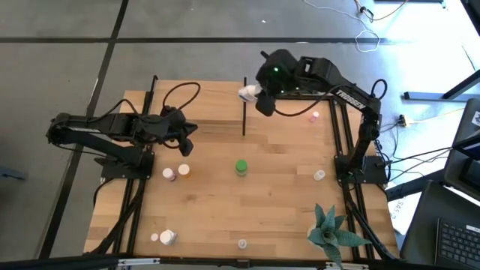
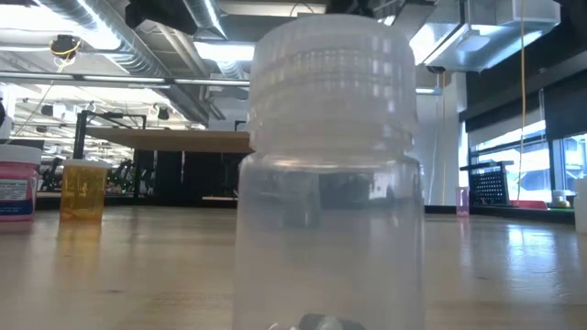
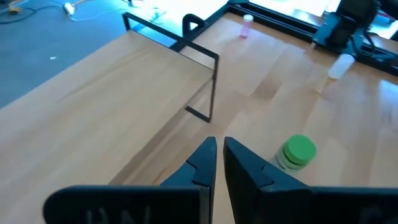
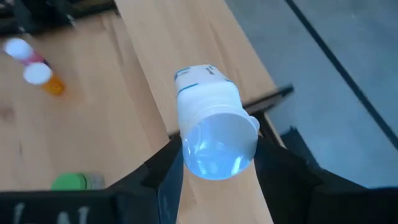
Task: Pick and place medicine bottles onto shelf by color
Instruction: Put the top white pill bottle on the shelf
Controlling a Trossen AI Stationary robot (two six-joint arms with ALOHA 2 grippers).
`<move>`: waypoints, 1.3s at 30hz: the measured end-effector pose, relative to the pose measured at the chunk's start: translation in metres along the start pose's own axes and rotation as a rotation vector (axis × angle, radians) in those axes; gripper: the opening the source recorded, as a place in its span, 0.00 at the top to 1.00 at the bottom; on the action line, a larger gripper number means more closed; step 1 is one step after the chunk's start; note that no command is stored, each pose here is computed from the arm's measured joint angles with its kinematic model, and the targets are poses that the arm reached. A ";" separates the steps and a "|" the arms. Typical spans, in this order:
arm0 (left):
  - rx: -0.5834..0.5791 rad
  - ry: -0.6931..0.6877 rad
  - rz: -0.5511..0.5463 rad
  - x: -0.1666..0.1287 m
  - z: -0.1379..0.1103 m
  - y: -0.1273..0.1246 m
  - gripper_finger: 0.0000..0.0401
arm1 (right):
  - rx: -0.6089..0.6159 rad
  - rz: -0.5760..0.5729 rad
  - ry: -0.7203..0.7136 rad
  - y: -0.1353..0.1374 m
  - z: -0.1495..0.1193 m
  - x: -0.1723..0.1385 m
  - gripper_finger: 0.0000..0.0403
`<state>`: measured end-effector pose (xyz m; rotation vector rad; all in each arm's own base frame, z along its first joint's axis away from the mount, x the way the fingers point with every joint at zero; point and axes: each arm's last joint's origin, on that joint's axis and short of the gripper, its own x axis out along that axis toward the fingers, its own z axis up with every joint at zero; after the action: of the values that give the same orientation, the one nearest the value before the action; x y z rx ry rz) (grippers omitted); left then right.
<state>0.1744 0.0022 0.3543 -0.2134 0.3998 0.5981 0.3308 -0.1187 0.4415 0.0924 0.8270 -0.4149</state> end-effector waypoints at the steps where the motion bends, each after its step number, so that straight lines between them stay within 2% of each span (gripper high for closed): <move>1: 0.000 -0.002 0.005 0.000 0.000 0.000 0.94 | -0.002 0.009 -0.024 0.000 0.002 0.000 0.56; 4: 0.000 -0.006 0.014 0.000 0.000 0.000 0.94 | 0.001 0.029 -0.075 0.002 0.009 0.007 0.56; 9: 0.001 -0.007 0.014 0.000 0.000 0.000 0.94 | -0.030 0.029 -0.023 0.003 0.008 0.025 0.56; 16: 0.003 -0.006 0.014 0.004 0.000 -0.002 0.94 | -0.035 0.030 -0.012 0.004 0.008 0.033 0.56; 22: 0.135 -0.020 0.015 0.004 0.002 -0.003 0.94 | -0.067 0.036 -0.015 0.008 0.009 0.032 0.56; 29: 0.135 -0.044 0.017 0.004 0.004 -0.004 0.93 | -0.105 0.052 -0.018 0.017 0.008 0.031 0.56; 37: 0.095 -0.078 0.046 0.007 0.010 0.001 0.81 | -0.122 0.065 -0.020 0.025 0.008 0.030 0.56; 39: 0.091 -0.086 0.081 0.008 0.011 0.004 0.78 | -0.124 0.067 -0.020 0.026 0.008 0.030 0.56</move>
<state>0.1818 0.0132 0.3606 -0.0845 0.3526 0.6646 0.3646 -0.1069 0.4231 0.0008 0.8261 -0.2999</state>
